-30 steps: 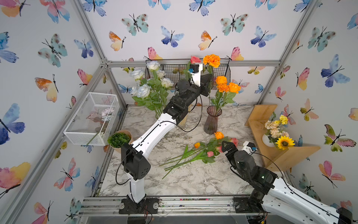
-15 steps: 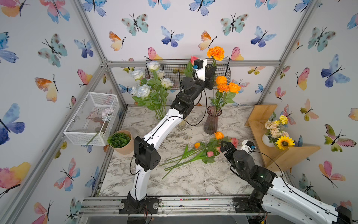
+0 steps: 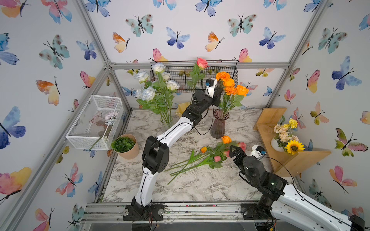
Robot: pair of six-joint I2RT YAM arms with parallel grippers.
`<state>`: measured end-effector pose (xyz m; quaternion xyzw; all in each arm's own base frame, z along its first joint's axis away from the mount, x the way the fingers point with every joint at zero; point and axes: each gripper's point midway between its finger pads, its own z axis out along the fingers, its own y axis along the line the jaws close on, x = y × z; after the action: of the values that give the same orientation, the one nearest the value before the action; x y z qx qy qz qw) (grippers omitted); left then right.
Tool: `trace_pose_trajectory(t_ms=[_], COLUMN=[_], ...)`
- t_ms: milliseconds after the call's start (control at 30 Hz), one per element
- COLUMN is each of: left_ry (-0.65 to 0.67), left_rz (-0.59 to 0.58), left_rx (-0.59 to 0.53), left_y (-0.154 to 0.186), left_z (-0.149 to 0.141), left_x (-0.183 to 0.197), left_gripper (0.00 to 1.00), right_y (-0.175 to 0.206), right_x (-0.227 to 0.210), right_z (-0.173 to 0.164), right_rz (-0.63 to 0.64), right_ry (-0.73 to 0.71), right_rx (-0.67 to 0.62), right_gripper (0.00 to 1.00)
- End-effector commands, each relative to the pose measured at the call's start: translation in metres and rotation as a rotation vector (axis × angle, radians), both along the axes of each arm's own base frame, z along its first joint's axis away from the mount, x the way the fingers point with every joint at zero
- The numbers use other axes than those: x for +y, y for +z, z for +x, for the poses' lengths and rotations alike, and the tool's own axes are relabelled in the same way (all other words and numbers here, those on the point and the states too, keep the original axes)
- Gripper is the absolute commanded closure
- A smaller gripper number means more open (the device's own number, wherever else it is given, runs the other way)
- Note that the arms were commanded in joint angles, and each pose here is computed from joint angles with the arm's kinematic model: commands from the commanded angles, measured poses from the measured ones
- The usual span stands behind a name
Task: Arrange the flowers in different vases according to their colors
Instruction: Insert the flower into the vase.
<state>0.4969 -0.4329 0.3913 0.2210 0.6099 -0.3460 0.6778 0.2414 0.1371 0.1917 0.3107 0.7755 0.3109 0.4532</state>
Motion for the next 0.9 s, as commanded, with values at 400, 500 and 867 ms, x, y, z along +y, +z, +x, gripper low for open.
trace_pose_trajectory(t_ms=[400,500,867], left_ry=[0.033,0.073,0.088], left_rz=[-0.057,-0.050,0.009], left_rx=[-0.057,-0.025,0.074], left_y=[0.093,0.091,0.069], left_z=[-0.068,-0.079,-0.115], left_x=[0.035,0.054,0.090], left_gripper=[0.01,0.01,0.01], right_y=[0.066,0.077,0.078], right_x=[-0.024,-0.021,-0.019], right_z=[-0.014,-0.021,-0.037], right_rz=[-0.110,-0.129,-0.101], right_ry=[0.035,0.100,0.176], right_rx=[-0.100,-0.120,-0.066], right_gripper=[0.02,0.02,0.02])
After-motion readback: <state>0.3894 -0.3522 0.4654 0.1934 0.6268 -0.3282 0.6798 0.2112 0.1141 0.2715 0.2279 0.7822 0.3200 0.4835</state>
